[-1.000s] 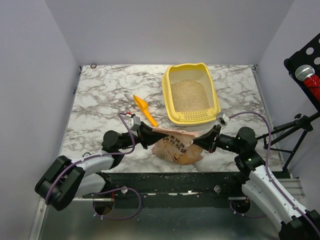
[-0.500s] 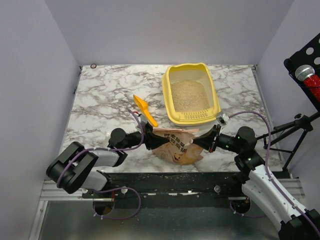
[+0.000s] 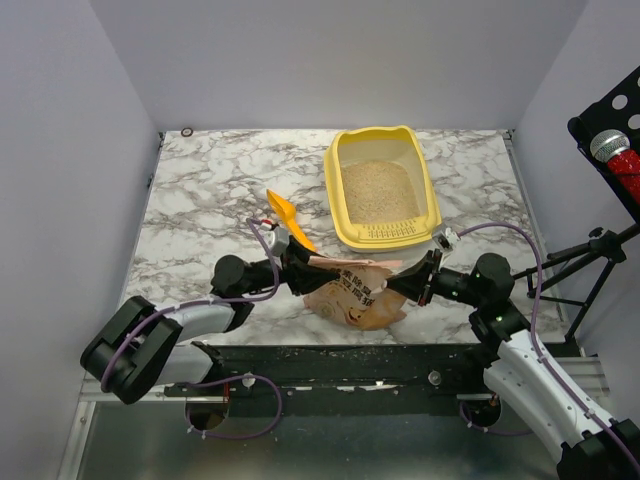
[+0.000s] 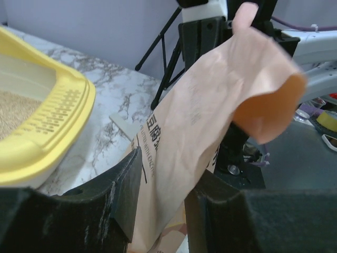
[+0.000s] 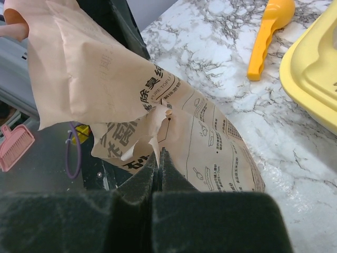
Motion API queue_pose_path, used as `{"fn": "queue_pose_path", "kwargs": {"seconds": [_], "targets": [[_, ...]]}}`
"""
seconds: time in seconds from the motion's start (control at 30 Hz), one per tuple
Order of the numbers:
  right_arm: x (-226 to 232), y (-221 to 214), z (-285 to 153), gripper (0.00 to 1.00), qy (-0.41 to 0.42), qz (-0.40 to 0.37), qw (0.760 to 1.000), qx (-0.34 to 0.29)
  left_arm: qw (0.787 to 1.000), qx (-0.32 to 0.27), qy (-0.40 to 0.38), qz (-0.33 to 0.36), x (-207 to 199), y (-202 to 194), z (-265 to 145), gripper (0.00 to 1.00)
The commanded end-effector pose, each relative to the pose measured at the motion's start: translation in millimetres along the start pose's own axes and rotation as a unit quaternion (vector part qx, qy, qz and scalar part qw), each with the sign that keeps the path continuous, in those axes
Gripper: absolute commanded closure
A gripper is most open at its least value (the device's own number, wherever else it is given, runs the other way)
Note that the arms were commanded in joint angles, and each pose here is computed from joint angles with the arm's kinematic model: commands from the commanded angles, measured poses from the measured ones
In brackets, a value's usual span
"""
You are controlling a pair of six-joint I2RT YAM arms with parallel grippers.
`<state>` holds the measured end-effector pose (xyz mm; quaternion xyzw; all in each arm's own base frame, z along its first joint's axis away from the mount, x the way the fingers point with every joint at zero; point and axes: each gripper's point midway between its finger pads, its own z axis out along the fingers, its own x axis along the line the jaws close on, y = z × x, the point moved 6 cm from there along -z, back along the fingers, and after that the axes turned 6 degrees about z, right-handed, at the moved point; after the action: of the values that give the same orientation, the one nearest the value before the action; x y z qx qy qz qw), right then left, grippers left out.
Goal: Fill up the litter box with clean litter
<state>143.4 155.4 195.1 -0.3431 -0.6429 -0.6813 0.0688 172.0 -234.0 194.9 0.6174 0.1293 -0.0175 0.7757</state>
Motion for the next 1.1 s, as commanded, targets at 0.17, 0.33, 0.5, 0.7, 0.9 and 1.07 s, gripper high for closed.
{"fn": "queue_pose_path", "kwargs": {"seconds": [0.17,0.33,0.5,0.7,0.9,1.07], "targets": [[5,1,0,1.0,0.022,0.001,1.0,0.006,0.995,-0.049,-0.054,0.075,-9,29,11,0.57],[5,1,0,1.0,0.019,0.004,1.0,0.006,0.995,-0.045,-0.071,0.061,-8,21,18,0.58],[7,1,-2,1.0,0.02,0.0,1.0,0.004,0.995,-0.045,-0.066,0.064,-7,20,18,0.96],[7,-1,-2,1.0,0.02,0.008,1.0,0.01,0.994,-0.067,-0.042,0.08,-11,37,14,1.0],[3,-4,-2,1.0,-0.028,0.106,0.993,0.036,0.995,-0.079,0.058,0.035,-15,56,-2,1.0],[11,-8,1,1.0,-0.01,0.213,0.974,0.078,0.987,-0.028,0.156,-0.009,-21,49,-32,1.0]]}}
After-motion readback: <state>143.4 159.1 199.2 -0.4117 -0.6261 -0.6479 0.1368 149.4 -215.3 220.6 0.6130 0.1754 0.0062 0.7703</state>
